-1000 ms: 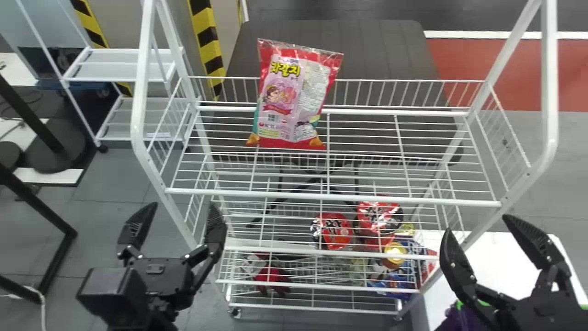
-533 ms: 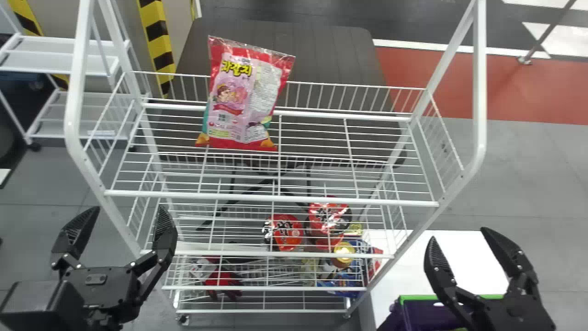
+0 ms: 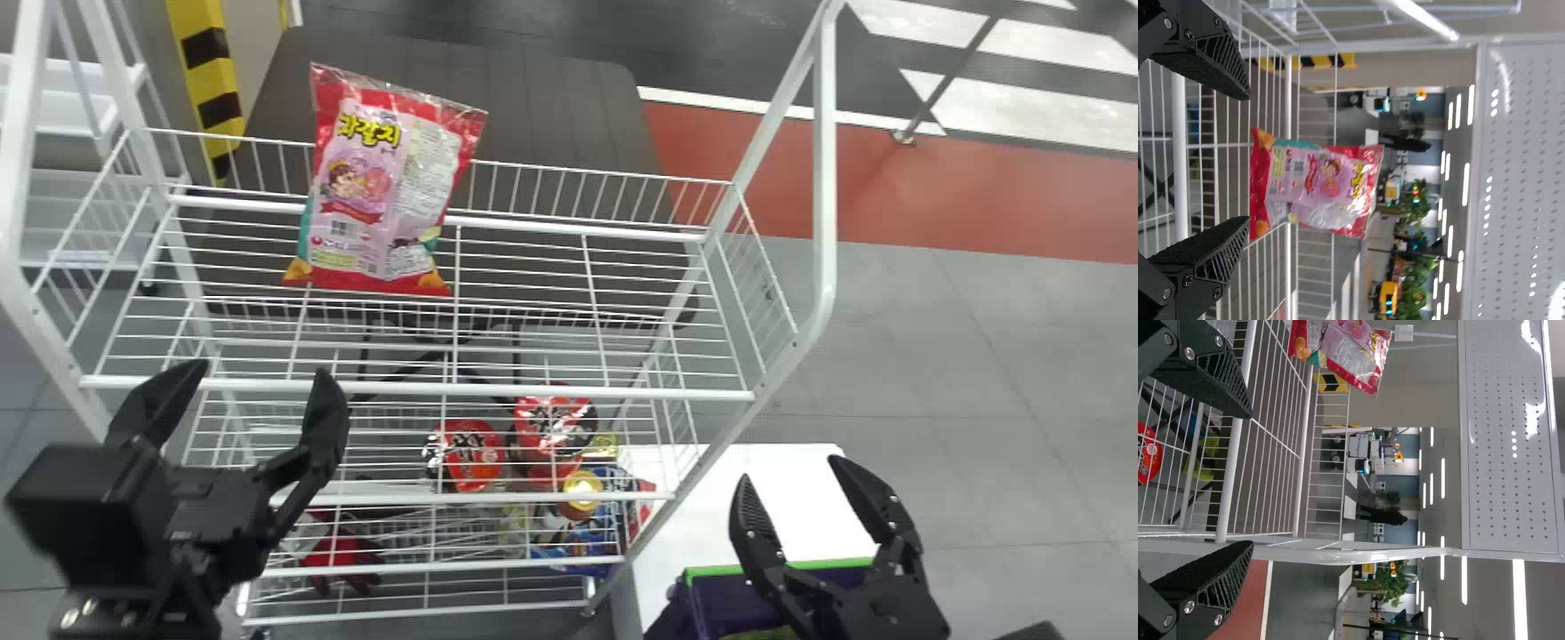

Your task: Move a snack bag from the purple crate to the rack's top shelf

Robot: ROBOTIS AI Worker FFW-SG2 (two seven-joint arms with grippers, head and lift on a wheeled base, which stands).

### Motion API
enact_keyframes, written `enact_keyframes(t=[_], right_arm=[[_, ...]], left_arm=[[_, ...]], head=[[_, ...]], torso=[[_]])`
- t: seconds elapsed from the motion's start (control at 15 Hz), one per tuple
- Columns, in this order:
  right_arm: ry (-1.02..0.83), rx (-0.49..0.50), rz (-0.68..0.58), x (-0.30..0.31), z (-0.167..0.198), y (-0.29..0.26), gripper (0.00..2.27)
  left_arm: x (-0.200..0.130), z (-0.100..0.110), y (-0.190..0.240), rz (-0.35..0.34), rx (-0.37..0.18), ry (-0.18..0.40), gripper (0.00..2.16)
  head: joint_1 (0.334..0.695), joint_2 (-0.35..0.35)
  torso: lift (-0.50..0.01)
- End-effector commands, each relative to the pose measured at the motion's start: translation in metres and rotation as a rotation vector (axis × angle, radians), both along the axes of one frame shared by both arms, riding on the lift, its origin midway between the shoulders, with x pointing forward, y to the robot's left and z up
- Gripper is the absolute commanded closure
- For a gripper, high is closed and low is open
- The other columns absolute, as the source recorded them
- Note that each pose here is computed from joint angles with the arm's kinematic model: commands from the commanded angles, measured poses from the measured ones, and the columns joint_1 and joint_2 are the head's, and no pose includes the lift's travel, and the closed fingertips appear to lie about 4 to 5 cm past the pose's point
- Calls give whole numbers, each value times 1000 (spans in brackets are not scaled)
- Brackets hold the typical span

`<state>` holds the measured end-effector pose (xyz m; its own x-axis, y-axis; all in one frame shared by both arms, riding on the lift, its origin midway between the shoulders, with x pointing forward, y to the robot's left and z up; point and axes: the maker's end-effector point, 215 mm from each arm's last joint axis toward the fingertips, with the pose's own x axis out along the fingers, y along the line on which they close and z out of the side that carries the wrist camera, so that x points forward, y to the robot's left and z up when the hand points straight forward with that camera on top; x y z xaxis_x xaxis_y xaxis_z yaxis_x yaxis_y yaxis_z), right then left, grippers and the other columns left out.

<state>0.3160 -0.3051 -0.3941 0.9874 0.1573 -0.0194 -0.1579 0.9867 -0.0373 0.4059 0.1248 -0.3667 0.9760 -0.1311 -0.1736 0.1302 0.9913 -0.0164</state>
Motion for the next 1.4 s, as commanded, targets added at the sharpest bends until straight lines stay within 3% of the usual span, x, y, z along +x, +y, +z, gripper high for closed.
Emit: enact_keyframes(t=[0.0,0.2,0.53,0.87,1.33], right_arm=[[-15,0,-2,-1,3,-1,154],[-39,0,-5,-8,6,-2,154],[-56,-2,-17,-11,7,-9,154],[-68,-1,-35,-13,8,-19,154],[-93,-4,-48,-17,10,-31,154]], left_arm=[[30,2,-34,-46,9,19,198],[62,9,-67,-86,31,-18,164],[99,-6,-96,-116,63,10,164],[146,-32,-112,-69,113,60,171],[178,-21,-95,4,112,17,181]], head=[[695,-273],[695,-320],[695,-350],[695,-350],[695,-350]], torso=[[-1],[-1],[-1],[-1],[-1]])
